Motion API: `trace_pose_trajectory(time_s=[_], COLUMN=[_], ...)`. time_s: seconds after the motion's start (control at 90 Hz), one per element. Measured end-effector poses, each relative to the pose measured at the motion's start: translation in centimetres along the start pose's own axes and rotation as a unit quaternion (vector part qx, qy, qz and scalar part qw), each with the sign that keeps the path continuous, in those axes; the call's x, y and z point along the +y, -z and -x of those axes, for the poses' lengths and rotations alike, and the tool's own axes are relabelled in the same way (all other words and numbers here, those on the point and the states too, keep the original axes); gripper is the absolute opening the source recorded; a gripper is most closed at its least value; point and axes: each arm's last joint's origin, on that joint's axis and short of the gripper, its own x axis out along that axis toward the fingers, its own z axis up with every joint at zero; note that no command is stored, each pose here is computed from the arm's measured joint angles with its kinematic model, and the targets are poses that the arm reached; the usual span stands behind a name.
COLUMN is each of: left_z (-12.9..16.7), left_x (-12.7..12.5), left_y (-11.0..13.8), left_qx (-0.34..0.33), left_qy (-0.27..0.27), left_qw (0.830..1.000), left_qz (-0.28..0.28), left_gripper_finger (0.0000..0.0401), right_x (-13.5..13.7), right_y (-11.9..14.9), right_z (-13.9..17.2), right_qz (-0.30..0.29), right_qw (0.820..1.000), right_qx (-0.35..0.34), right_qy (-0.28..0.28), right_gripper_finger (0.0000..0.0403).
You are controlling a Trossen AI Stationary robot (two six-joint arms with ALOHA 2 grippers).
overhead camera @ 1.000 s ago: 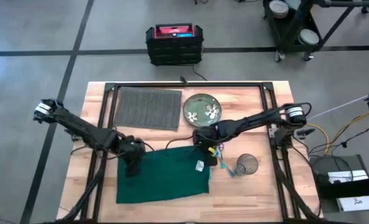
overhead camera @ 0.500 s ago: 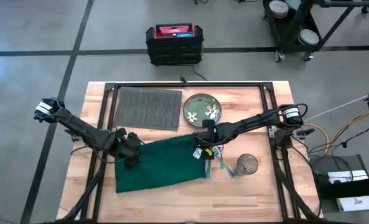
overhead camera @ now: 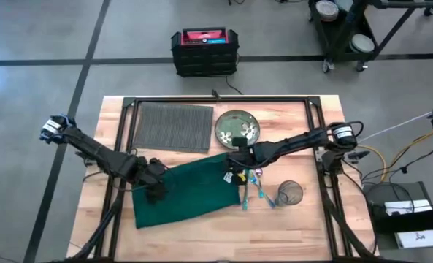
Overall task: Set table place
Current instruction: Fold the green napkin
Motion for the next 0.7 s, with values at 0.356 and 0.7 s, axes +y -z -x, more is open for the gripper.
trace_pose_trajectory(time_s=[0.356, 0.7], left_z=[-2.1, -3.2], left_x=[0.9, 1.7], left_y=[1.1, 1.8], left_qx=[0.018, 0.072], left_qy=[-0.033, -0.045], left_qw=[0.999, 0.996], left_qz=[0.028, 0.03], left_gripper_finger=[0.0, 0.0092], right_x=[-0.3, -1.6], right_y=[0.2, -0.3], right_z=[-1.6, -1.4], right_qz=[-0.004, -0.023], right_qw=[1.0, 0.999], right_qx=[0.009, 0.025], right_qy=[0.003, 0.034], right_gripper_finger=[0.0, 0.0074])
